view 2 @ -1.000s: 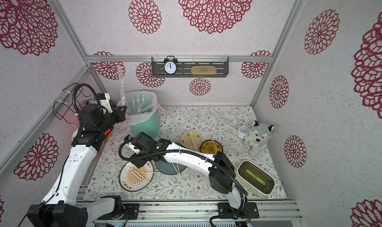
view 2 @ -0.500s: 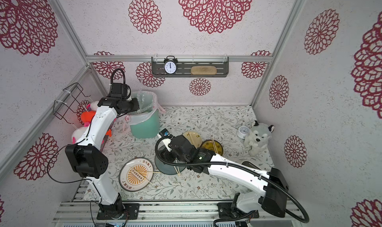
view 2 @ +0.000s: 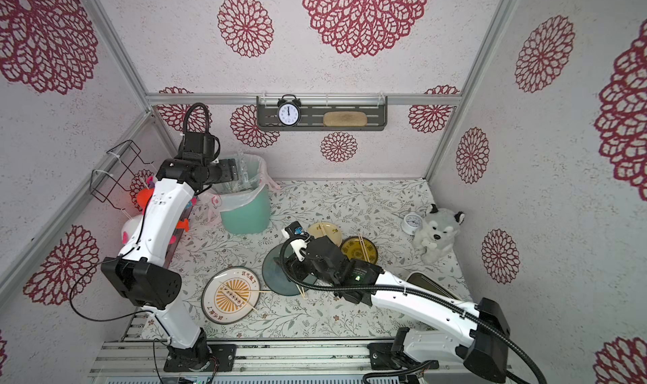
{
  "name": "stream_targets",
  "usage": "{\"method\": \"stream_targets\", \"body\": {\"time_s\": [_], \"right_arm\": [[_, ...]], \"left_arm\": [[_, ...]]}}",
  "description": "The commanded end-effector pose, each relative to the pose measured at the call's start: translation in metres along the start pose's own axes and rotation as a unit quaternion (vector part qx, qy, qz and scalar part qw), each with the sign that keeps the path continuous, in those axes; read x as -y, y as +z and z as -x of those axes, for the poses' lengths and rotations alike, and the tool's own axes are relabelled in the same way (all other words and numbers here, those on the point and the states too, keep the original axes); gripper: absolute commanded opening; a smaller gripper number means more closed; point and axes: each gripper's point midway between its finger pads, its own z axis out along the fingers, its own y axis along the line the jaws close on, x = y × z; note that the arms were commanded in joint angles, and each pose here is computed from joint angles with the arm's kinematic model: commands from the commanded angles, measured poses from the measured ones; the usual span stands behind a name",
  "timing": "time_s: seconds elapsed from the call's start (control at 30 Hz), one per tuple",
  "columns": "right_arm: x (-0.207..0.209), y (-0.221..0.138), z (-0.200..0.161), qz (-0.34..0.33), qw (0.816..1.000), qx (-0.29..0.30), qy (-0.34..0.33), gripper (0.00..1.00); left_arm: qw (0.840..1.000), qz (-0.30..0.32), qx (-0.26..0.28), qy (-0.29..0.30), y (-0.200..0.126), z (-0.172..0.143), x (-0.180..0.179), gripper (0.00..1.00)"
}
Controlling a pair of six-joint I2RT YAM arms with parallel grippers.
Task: Remove the packaging of disposable chopsticks
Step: Place the packet bag in the trash bin, then reset both arms
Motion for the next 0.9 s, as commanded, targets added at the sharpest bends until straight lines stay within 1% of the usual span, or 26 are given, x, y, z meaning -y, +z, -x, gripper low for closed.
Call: {"method": "stream_targets", "body": {"time_s": [0.0,0.03,0.07,0.1,0.13,0.17,0.2,0.23,0.27,0.3,0.33,0.37,0.4,0.43,0.47,0.53,0.6,0.63,0.67,0.73,0.77,0.8,0.87], "right_arm": [[0.007,-0.01,0.017,-0.014,0.999,0.034,0.015,0.77],[0.008,-0.01,0.017,-0.016,0.999,0.036,0.016,0.77],[0.009,-0.01,0.017,-0.017,0.999,0.038,0.016,0.77],[0.009,-0.011,0.017,-0.017,0.999,0.04,0.016,0.77],[0.01,-0.011,0.016,-0.017,0.999,0.041,0.017,0.77],[0.012,-0.01,0.016,-0.019,0.999,0.042,0.018,0.77],[0.012,-0.01,0.013,-0.018,0.999,0.04,0.02,0.77],[0.013,-0.01,0.01,-0.02,0.999,0.037,0.02,0.77],[0.015,-0.012,0.008,-0.024,0.999,0.035,0.02,0.76],[0.019,-0.015,0.008,-0.033,0.998,0.039,0.022,0.76],[0.025,-0.022,0.01,-0.046,0.997,0.051,0.025,0.77],[0.031,-0.031,0.013,-0.058,0.995,0.07,0.027,0.78],[0.038,-0.04,0.018,-0.074,0.993,0.089,0.028,0.81],[0.051,-0.056,0.026,-0.105,0.986,0.123,0.036,0.98],[0.063,-0.071,0.031,-0.128,0.979,0.153,0.038,0.99],[0.073,-0.102,0.04,-0.143,0.968,0.205,0.029,0.99],[0.083,-0.135,0.049,-0.159,0.958,0.238,0.023,0.99],[0.095,-0.155,0.054,-0.189,0.947,0.257,0.041,0.99],[0.11,-0.174,0.056,-0.226,0.934,0.27,0.063,0.99],[0.127,-0.203,0.059,-0.268,0.917,0.284,0.079,0.99],[0.131,-0.212,0.059,-0.279,0.913,0.286,0.084,0.99],[0.134,-0.218,0.059,-0.286,0.911,0.285,0.086,0.99],[0.14,-0.224,0.057,-0.305,0.907,0.277,0.084,0.99]], "left_arm": [[0.999,0.007,0.054,0.0,-0.008,0.028,0.0,0.82],[0.998,-0.008,0.066,0.005,-0.006,0.037,0.008,0.67],[0.997,-0.017,0.075,0.012,-0.003,0.043,0.014,0.39],[0.997,-0.015,0.075,0.011,0.003,0.046,0.016,0.37],[0.998,-0.024,0.065,0.011,0.013,0.046,0.019,0.46],[0.998,-0.037,0.049,0.009,0.024,0.043,0.022,0.51],[0.999,-0.046,0.023,0.009,0.041,0.033,0.025,0.51],[0.999,-0.046,0.0,0.011,0.048,0.024,0.026,0.5],[0.999,-0.032,-0.005,0.018,0.049,0.018,0.025,0.51],[1.0,-0.022,0.004,0.021,0.046,0.016,0.024,0.54],[0.999,-0.023,0.043,0.016,0.027,0.025,0.022,0.6],[0.995,-0.035,0.091,0.004,0.009,0.033,0.022,0.7],[0.99,-0.05,0.135,-0.008,-0.012,0.038,0.021,0.81],[0.982,-0.052,0.182,-0.022,-0.041,0.042,0.015,0.96],[0.972,-0.043,0.227,-0.034,-0.071,0.042,0.006,0.98],[0.957,-0.039,0.282,-0.049,-0.121,0.032,-0.01,0.98],[0.947,-0.041,0.311,-0.065,-0.164,0.011,-0.027,0.98],[0.94,-0.043,0.332,-0.073,-0.183,-0.002,-0.038,0.98],[0.935,-0.046,0.343,-0.073,-0.196,-0.015,-0.046,0.98],[0.94,-0.038,0.333,-0.067,-0.205,-0.04,-0.059,0.98],[0.944,-0.037,0.322,-0.059,-0.205,-0.051,-0.062,0.98],[0.947,-0.034,0.316,-0.051,-0.202,-0.058,-0.063,0.98],[0.962,-0.02,0.27,-0.036,-0.178,-0.083,-0.064,0.98]]}}
